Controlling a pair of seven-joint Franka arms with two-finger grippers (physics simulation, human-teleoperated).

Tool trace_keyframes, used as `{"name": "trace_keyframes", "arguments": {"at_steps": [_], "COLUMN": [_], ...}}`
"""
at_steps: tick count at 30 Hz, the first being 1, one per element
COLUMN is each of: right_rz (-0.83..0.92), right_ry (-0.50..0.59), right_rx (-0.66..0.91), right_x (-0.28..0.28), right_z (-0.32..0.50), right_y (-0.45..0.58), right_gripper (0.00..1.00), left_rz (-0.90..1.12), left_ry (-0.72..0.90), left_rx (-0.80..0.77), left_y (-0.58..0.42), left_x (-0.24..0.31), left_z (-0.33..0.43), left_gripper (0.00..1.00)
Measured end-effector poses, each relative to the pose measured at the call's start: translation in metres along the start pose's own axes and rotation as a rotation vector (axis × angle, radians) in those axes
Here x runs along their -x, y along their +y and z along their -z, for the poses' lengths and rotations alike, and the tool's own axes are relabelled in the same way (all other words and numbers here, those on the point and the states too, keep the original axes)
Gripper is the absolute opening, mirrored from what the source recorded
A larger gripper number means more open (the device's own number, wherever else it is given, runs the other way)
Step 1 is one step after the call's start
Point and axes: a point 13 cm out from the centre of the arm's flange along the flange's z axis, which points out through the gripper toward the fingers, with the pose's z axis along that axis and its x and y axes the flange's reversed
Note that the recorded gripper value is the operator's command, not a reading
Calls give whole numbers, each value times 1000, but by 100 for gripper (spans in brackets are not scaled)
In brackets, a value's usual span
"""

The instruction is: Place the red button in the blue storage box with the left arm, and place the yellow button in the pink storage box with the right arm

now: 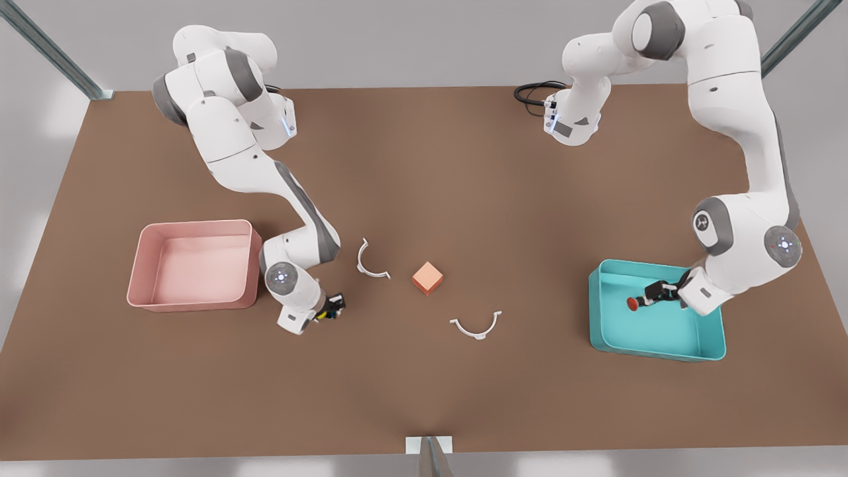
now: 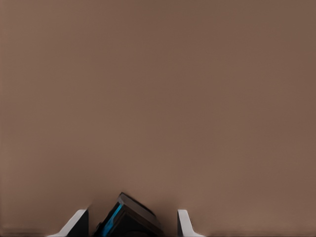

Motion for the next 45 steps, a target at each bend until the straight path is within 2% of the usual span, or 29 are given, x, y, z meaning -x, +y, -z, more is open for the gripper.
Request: {"name": "trace_keyframes", "arguments": {"at_steps": [3,5,10,15,18,25,36,38,39,40,41,43,45], "right_rz": [3,5,16,-31,-76,-199,-364,-387,-391,-392,-389,-368,-292], "right_ry": [10,13,-14,-86,-45,115,215,237,244,248,244,186,48], "right_rx": [1,3,5,-16,-34,-54,-20,-6,-1,2,2,-16,-61], "right_x": [-3,-4,8,23,-15,-139,-223,-235,-238,-240,-238,-208,-131], "right_z": [-1,-1,25,141,180,182,159,148,143,141,142,167,246], "right_y": [1,1,4,-36,-68,-134,-244,-259,-264,-267,-269,-278,-272], "right_gripper": [60,57,57,58,58,58,62,73,80,95,100,100,100], "left_rz": [-91,-103,-46,4,29,70,112,117,119,121,123,127,130], "left_ry": [-90,-106,38,109,129,150,156,156,157,156,156,156,156], "left_rx": [62,93,109,113,114,116,120,120,120,120,120,120,120], "left_y": [-56,-77,-79,-79,-79,-80,-79,-79,-79,-79,-79,-79,-80], "left_x": [35,25,-19,-36,-42,-47,-50,-50,-50,-50,-50,-50,-50], "left_z": [114,178,181,175,174,173,172,172,172,172,172,172,172], "left_gripper": [100,100,100,100,100,100,100,100,100,100,100,100,100]}}
